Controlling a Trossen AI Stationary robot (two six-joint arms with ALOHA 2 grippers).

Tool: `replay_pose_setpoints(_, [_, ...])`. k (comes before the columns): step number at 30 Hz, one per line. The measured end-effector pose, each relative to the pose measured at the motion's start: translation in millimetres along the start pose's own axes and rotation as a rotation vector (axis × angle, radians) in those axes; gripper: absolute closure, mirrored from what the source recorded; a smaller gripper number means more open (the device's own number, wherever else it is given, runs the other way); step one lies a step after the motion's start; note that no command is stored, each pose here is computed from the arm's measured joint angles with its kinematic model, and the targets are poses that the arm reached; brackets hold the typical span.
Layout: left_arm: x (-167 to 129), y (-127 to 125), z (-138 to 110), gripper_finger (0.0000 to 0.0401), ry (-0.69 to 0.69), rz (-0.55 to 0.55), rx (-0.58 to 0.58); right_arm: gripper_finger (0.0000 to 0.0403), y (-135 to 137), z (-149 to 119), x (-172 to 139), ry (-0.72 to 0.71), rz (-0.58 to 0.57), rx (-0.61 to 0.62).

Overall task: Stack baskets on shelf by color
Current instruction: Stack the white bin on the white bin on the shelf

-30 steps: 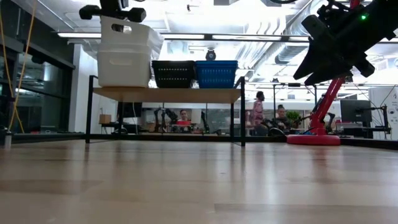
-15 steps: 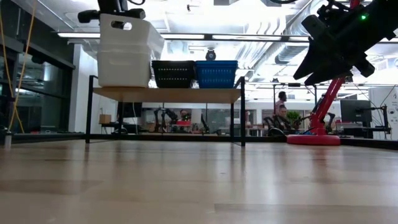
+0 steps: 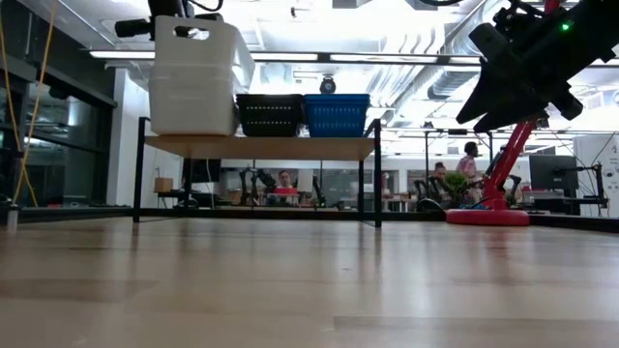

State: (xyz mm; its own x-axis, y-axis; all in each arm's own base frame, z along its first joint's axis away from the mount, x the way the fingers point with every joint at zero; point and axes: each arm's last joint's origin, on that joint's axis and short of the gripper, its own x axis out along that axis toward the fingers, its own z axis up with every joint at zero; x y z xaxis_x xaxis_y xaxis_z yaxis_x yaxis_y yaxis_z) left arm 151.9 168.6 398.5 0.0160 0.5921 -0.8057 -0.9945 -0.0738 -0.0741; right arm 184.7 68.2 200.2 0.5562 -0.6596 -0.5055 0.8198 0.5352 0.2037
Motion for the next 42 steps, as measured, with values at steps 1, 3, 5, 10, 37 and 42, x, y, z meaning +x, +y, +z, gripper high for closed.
replay_pose_setpoints(1, [0.0, 0.0, -0.3, 0.0401, 0.006, -0.003, -0.006, 0.0235, 0.0, 0.0, 0.0, 0.0, 0.0, 0.0])
replay_pose_setpoints(3, [0.0, 0.4, -0.8, 0.0401, 0.012, 0.0, -0.013, 0.0235, 0.0, 0.0, 0.0, 0.0, 0.0, 0.0])
replay_pose_setpoints(5, [0.0, 1.0, -1.4, 0.0401, 0.017, 0.006, -0.016, 0.0235, 0.0, 0.0, 0.0, 0.0, 0.0, 0.0])
replay_pose_setpoints(10, [0.1, 1.8, -1.6, 0.0401, 0.013, 0.02, -0.002, 0.0235, 0.0, 0.0, 0.0, 0.0, 0.0, 0.0])
replay_pose_setpoints(37, [-3.2, -7.2, -3.8, 0.0314, -0.004, -0.045, 0.067, 0.0235, 0.0, 0.0, 0.0, 0.0, 0.0, 0.0])
replay_pose_setpoints(42, [-5.7, -8.3, -1.9, 0.0276, -0.024, -0.084, 0.085, 0.0235, 0.0, 0.0, 0.0, 0.0, 0.0, 0.0])
